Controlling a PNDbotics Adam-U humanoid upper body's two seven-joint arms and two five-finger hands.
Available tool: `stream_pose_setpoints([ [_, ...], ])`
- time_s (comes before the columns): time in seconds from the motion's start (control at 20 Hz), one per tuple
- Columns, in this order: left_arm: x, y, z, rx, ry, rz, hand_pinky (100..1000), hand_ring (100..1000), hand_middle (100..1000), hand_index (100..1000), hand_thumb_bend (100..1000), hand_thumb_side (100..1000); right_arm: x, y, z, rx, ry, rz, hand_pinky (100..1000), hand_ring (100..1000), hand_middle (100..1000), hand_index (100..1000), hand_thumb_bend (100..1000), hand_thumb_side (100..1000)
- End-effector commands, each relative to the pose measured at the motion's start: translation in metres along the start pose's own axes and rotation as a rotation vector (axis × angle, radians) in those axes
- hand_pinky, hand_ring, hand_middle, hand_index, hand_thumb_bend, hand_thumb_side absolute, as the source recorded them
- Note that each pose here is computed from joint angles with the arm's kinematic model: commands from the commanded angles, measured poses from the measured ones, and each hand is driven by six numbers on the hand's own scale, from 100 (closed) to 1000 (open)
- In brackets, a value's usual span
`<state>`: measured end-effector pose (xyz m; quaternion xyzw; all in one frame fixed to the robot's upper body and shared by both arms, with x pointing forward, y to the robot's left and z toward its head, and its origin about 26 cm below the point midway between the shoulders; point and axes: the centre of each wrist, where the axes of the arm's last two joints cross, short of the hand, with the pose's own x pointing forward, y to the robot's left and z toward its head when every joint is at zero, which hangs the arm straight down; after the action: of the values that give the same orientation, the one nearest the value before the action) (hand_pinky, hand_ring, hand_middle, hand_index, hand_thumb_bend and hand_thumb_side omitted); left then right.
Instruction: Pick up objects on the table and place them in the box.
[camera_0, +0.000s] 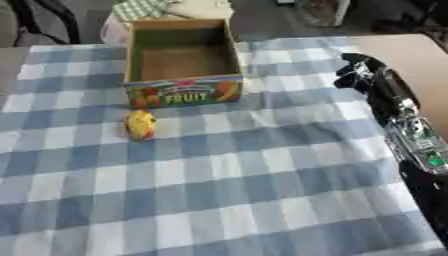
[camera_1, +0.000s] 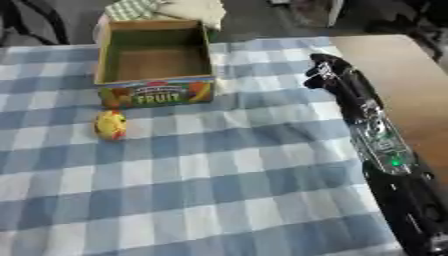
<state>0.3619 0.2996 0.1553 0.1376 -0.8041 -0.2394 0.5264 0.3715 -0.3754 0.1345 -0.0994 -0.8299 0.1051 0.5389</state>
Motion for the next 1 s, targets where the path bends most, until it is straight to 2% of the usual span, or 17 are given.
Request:
stream_pose_setpoints([
  [0.05,0.011,0.004,-0.019,-0.08,-0.045,-0.133,742,653,589,645,507,407,0.022,-0.002,-0.01,0.024,-0.078,0.008,689,587,568,825,100,677],
  [0.35,0.02,-0.018,-0.055,-0.217,-0.088,-0.31,724,642,585,648,541,339,0.038,0.004,-0.016,0.056,-0.132,-0.01,689,587,569,825,100,666],
  [0.6,0.022,-0.04,-0.071,-0.317,-0.098,-0.469,710,632,581,651,571,317,0.039,0.006,-0.016,0.065,-0.13,-0.014,690,587,569,825,100,672],
  [0.75,0.02,-0.051,-0.077,-0.344,-0.093,-0.528,707,637,590,659,617,335,0.039,0.007,-0.016,0.07,-0.128,-0.015,690,587,568,825,100,674],
  [1.0,0.018,-0.065,-0.084,-0.327,-0.084,-0.574,704,641,602,670,634,338,0.038,0.009,-0.016,0.075,-0.127,-0.018,690,587,568,825,100,675],
])
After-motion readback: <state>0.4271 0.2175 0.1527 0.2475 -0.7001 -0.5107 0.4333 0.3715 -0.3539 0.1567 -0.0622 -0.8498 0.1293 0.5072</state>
